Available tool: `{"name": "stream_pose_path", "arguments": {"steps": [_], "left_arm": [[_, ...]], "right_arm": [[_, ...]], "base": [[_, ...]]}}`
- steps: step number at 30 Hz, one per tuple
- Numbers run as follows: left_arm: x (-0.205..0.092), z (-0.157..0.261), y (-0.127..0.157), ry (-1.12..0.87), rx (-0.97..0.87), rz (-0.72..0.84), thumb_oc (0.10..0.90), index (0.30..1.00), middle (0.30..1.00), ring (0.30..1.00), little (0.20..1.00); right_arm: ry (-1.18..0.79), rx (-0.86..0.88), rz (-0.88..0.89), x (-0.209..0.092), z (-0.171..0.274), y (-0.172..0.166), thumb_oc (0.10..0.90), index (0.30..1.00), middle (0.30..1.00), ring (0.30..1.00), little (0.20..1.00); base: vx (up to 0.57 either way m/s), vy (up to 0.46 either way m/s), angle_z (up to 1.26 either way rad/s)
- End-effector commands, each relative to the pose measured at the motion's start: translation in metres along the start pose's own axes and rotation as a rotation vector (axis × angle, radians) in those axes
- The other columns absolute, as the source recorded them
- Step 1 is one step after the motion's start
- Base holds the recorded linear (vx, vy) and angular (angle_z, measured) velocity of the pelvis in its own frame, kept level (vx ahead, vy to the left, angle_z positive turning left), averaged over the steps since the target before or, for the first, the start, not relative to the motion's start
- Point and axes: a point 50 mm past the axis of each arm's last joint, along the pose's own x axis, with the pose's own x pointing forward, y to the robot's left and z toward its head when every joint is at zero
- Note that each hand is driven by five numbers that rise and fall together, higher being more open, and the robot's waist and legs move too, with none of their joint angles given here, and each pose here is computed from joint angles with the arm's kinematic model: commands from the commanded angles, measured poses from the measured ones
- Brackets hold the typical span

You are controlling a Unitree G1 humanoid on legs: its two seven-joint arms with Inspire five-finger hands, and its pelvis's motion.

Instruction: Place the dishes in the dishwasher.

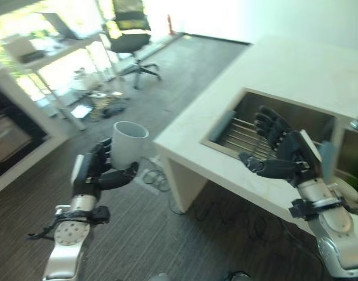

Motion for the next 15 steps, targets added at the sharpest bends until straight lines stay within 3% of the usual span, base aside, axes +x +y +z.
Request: {"name": "stream_pose_path", "arguments": {"steps": [1, 5, 11, 13, 15], "left_arm": [[0.016, 0.057, 0.016, -0.3, 0.038, 0.024, 0.4, 0.3, 0.3, 0.3, 0.3], [0.012, 0.066, 0.02, -0.322, 0.055, -0.001, 0.4, 0.3, 0.3, 0.3, 0.3], [0.011, 0.079, 0.019, -0.38, 0.026, -0.022, 0.4, 0.3, 0.3, 0.3, 0.3], [0.02, 0.078, 0.003, -0.386, -0.018, -0.097, 0.4, 0.3, 0.3, 0.3, 0.3], [0.018, 0.074, -0.006, -0.391, -0.034, -0.074, 0.4, 0.3, 0.3, 0.3, 0.3]], "right_arm": [[-0.276, 0.02, -0.01, 0.016, 0.038, 0.003, 0.8, 0.9, 0.9, 0.9, 0.9], [-0.284, 0.048, -0.039, 0.011, 0.035, 0.008, 0.8, 0.9, 0.9, 0.9, 0.9], [-0.255, 0.074, -0.059, 0.007, 0.028, 0.017, 0.8, 0.9, 0.9, 0.9, 0.9], [-0.219, 0.061, -0.116, 0.0, 0.025, 0.004, 0.8, 0.9, 0.9, 0.9, 0.9], [-0.208, 0.075, -0.077, -0.003, 0.023, 0.003, 0.8, 0.9, 0.9, 0.9, 0.9]], "base": [[-0.08, 0.376, 0.95], [-0.01, 0.528, 0.58], [0.05, 0.295, 0.86], [0.16, 0.064, 2.95], [0.19, -0.034, 2.71]]}}
